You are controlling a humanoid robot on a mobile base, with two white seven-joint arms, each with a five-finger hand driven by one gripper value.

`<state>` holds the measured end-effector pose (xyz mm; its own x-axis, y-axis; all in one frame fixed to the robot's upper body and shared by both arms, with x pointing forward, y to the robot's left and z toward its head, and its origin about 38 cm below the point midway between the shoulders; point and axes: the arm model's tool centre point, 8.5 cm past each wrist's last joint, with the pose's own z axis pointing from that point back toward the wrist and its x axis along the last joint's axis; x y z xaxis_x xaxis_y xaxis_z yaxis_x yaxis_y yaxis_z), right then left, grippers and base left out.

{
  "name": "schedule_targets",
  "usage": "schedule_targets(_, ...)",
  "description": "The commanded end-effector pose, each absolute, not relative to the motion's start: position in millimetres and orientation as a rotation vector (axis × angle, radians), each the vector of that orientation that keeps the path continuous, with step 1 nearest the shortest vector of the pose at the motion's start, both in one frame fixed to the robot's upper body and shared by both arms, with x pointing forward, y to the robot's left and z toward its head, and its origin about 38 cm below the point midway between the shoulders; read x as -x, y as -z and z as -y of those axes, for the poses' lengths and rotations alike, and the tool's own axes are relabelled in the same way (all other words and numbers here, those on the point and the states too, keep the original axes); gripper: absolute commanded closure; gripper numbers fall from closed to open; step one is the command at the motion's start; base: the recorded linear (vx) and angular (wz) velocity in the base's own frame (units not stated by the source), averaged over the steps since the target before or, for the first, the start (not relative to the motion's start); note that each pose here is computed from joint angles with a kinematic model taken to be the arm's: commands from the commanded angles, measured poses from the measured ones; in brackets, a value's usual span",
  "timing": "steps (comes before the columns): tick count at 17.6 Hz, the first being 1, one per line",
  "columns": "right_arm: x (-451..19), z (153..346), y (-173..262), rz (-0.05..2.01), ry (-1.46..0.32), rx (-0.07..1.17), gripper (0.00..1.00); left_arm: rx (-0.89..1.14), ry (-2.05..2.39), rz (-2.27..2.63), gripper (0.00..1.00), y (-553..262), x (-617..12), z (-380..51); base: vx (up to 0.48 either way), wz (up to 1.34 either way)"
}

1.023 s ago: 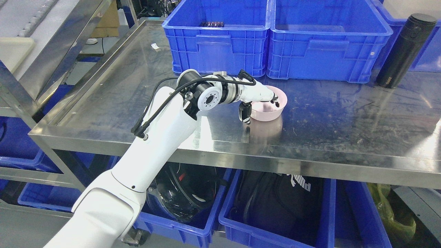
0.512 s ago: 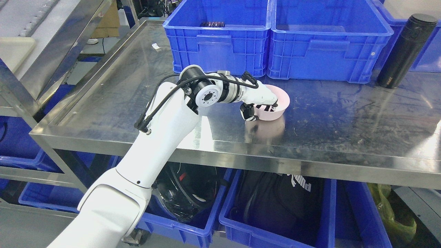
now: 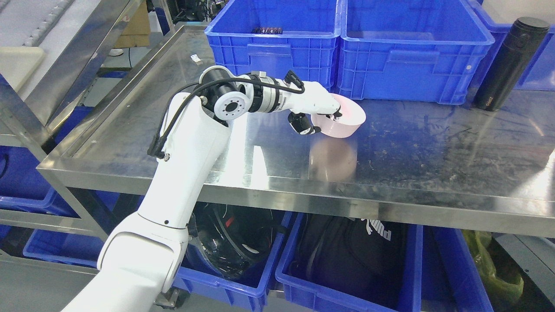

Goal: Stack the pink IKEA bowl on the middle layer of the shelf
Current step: 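Lift the pink bowl off the table with the left hand, then hold the pink bowl raised in the left hand while driving to the shelf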

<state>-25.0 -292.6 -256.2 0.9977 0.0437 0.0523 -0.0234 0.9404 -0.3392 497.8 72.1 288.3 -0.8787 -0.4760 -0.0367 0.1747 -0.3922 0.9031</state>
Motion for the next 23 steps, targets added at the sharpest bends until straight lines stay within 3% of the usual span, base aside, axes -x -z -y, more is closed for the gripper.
schedule_targets(1, 19, 303.8, 255, 0.078, -0.038, 0.363, 0.0, -0.535, 2.003, 1.771, 1.0, -341, -497, -153, 0.0, 0.0)
schedule_targets(14, 19, 303.8, 255, 0.078, -0.038, 0.363, 0.0, -0.402, 2.053, 1.998, 0.99, -328, -462, -118, -0.004, 0.25)
schedule_targets(23, 19, 303.8, 255, 0.078, -0.04, 0.363, 0.0, -0.383, 2.09, 2.021, 0.98, -330, -455, -106, 0.028, 1.27)
